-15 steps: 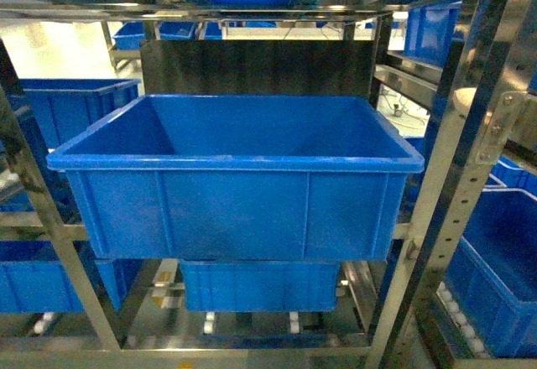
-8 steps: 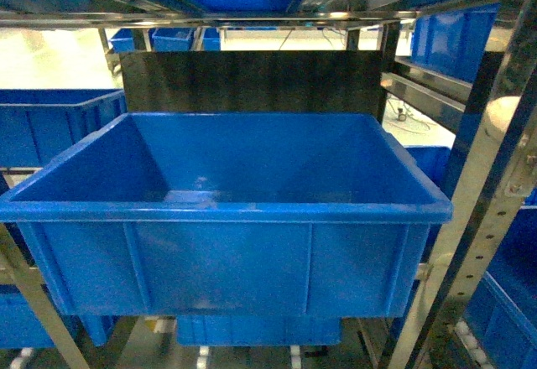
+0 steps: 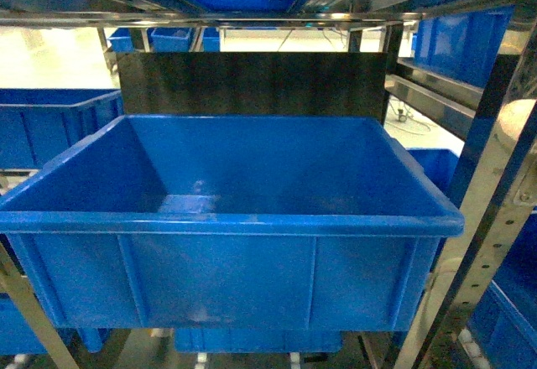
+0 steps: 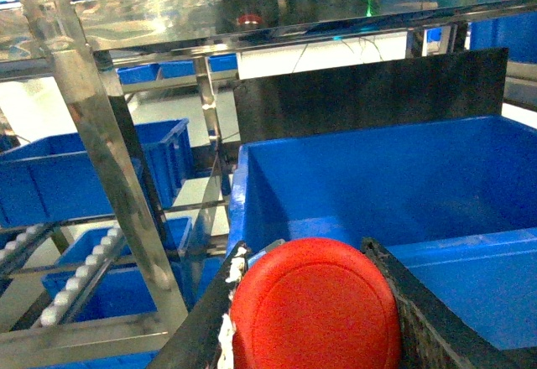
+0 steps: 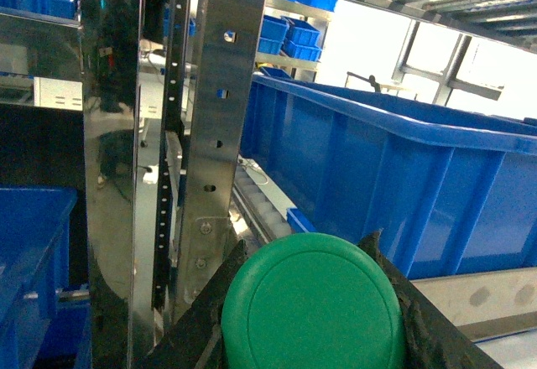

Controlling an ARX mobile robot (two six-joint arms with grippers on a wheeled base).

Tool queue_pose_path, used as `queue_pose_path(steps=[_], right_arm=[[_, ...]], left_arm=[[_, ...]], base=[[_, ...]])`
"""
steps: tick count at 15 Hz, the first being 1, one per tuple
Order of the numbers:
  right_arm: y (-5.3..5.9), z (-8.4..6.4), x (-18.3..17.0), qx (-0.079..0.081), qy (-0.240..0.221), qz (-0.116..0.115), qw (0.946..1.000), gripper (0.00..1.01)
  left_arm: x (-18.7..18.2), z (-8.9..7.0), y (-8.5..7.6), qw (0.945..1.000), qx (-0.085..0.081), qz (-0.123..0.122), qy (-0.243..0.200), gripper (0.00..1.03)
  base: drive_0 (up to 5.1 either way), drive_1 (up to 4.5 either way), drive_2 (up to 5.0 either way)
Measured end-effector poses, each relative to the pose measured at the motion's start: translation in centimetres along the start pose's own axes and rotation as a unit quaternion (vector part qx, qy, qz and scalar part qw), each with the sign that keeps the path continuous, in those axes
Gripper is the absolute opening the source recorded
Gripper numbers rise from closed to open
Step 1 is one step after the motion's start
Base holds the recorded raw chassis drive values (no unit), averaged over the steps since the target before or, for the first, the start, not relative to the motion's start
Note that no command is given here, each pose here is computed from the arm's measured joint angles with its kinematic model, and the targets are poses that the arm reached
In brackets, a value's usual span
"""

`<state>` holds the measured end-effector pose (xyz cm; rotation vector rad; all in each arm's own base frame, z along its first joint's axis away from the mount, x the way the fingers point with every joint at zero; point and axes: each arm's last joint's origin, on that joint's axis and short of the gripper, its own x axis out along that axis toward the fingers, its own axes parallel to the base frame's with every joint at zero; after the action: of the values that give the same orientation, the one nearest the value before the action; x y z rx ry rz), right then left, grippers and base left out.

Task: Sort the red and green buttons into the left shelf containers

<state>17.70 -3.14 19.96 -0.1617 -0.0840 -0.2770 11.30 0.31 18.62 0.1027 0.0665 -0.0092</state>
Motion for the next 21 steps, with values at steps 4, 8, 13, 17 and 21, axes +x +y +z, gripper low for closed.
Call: queue_pose_path(steps=[4, 8, 13, 17, 21], right_arm=[[2.3, -1.3, 2.3, 0.002, 0.055, 0.031, 0.9980, 0.32], [4.8, 0.2, 1.8, 0.046, 0.050, 0.129, 0.9893, 0.32], [4.2, -0.2, 2.5, 0.132, 0.108, 0.181, 0.9687, 0.32], [4.0, 0.0, 2.7, 0.135, 0.107, 0.169, 0.9705, 0.32], [4.0, 0.0, 2.7, 0.135, 0.107, 0.169, 0.9705, 0.32]], left_arm=[[0.0, 0.0, 0.0, 1.0000, 0.000, 0.000, 0.000, 0.32], [0.0, 0.0, 0.0, 1.0000, 0.000, 0.000, 0.000, 0.32], [0.0, 0.0, 0.0, 1.0000, 0.000, 0.000, 0.000, 0.32], [0.0, 0.0, 0.0, 1.0000, 0.000, 0.000, 0.000, 0.32], [0.0, 0.0, 0.0, 1.0000, 0.000, 0.000, 0.000, 0.32]], base=[[0.0, 0.00, 0.0], [0.0, 0.00, 0.0], [0.0, 0.00, 0.0], [0.0, 0.00, 0.0], [0.0, 0.00, 0.0]])
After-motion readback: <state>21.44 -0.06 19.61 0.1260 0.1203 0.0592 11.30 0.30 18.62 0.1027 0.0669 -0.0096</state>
